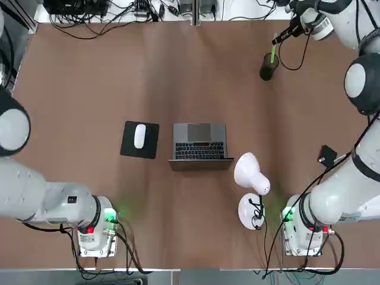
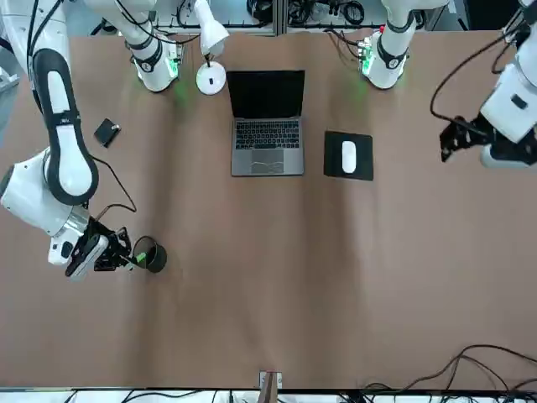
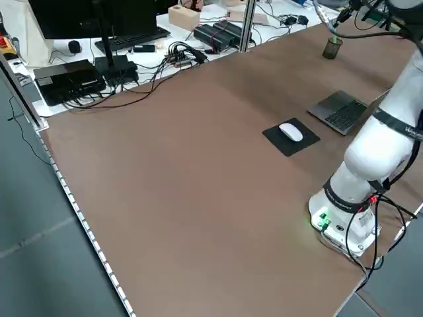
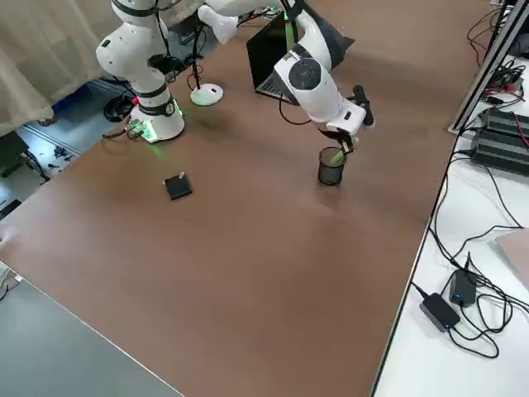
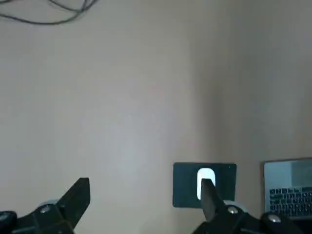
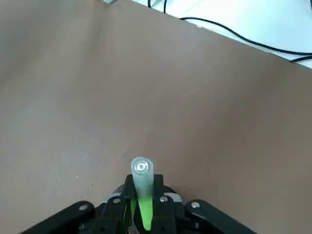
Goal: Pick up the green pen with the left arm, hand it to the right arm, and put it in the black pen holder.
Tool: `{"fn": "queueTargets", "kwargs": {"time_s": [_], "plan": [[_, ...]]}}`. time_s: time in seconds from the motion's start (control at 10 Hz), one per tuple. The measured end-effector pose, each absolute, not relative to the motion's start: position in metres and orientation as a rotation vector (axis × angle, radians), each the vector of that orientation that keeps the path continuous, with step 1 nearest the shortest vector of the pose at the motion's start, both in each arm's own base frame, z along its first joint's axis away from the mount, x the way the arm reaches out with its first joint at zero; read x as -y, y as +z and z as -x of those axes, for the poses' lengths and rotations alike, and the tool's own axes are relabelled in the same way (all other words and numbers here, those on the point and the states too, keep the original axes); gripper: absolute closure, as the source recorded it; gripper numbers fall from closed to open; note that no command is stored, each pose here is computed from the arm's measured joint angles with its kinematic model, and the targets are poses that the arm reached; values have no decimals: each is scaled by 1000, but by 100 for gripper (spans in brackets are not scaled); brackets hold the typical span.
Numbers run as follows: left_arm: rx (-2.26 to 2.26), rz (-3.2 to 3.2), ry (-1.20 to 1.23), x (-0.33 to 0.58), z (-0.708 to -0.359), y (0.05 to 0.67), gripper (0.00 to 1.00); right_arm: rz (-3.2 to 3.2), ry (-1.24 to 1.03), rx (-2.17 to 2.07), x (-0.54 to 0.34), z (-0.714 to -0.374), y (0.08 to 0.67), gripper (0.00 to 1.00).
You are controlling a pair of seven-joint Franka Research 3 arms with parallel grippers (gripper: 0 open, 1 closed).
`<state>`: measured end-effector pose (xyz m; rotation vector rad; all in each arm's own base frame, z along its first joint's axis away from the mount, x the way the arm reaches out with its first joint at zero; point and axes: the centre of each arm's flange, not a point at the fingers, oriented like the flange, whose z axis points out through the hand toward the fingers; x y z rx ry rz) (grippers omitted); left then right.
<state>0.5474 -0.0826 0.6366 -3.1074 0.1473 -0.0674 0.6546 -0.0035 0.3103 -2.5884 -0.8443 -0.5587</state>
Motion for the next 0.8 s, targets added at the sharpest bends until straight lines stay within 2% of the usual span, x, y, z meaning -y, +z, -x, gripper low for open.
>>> {"fn": "queueTargets", "kwargs": {"time_s": [0.1,0.4,0.6,0.7,0.8], "plan": [[-127,3132,-66,78,-539,636,0,2586,-552,853,3,-653,307,81],[-123,3146,-56,72,-537,632,0,2568,-545,878,-2,-652,307,36],[-155,3085,-55,77,-537,629,0,2527,-515,784,-12,-661,336,6],[-164,3076,-54,79,-537,628,0,2506,-475,730,-18,-668,368,0],[-166,3075,-53,80,-538,627,0,2535,-405,684,-19,-673,409,0]]}}
